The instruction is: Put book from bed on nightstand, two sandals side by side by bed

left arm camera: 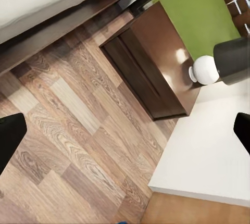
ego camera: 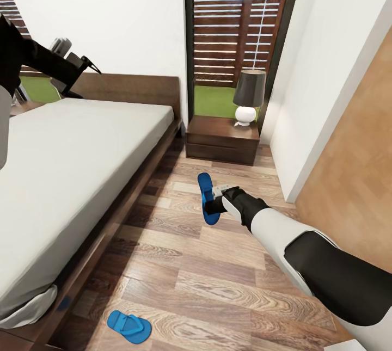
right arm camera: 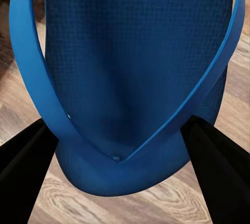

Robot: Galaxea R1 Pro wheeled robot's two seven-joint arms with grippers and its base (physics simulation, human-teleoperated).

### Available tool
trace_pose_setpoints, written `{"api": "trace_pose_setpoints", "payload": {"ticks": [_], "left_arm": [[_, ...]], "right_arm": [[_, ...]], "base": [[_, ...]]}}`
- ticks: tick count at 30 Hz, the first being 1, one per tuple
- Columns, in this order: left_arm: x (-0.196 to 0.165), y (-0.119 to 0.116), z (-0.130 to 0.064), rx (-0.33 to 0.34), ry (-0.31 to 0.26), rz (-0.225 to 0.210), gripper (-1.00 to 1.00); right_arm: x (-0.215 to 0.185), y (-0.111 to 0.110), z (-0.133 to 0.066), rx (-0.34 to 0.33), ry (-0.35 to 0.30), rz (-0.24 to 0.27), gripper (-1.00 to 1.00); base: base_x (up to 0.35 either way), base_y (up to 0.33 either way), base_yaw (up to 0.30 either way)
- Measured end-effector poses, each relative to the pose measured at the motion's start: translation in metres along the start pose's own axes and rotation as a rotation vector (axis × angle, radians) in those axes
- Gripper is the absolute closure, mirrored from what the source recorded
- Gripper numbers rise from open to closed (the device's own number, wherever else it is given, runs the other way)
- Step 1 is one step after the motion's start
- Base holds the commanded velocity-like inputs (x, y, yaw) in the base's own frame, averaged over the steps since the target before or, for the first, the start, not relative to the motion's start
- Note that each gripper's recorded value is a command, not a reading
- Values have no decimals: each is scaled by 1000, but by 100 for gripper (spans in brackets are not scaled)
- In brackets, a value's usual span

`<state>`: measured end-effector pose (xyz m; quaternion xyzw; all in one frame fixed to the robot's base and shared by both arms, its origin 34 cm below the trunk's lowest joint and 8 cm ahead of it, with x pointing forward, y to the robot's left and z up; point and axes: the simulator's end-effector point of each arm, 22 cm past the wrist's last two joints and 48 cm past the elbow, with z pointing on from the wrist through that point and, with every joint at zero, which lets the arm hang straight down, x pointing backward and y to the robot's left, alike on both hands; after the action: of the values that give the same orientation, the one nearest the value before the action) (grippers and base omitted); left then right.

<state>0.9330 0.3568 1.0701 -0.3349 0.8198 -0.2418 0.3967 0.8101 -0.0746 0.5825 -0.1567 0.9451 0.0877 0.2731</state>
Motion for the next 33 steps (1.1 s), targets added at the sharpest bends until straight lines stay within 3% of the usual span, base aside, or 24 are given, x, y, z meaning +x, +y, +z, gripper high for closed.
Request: {"api": "trace_pose_setpoints", "payload": {"ticks": [16,33], "left_arm": [[-1,2,4,-44,-35,93,-100],[-5,9,3,-63,-44,99,-100]], "right_arm": [[11,2,4,-3,14,5,100],[12,2,4,-3,15,5,100]], "base": [[-35,4,0],[-12,2,0]]}}
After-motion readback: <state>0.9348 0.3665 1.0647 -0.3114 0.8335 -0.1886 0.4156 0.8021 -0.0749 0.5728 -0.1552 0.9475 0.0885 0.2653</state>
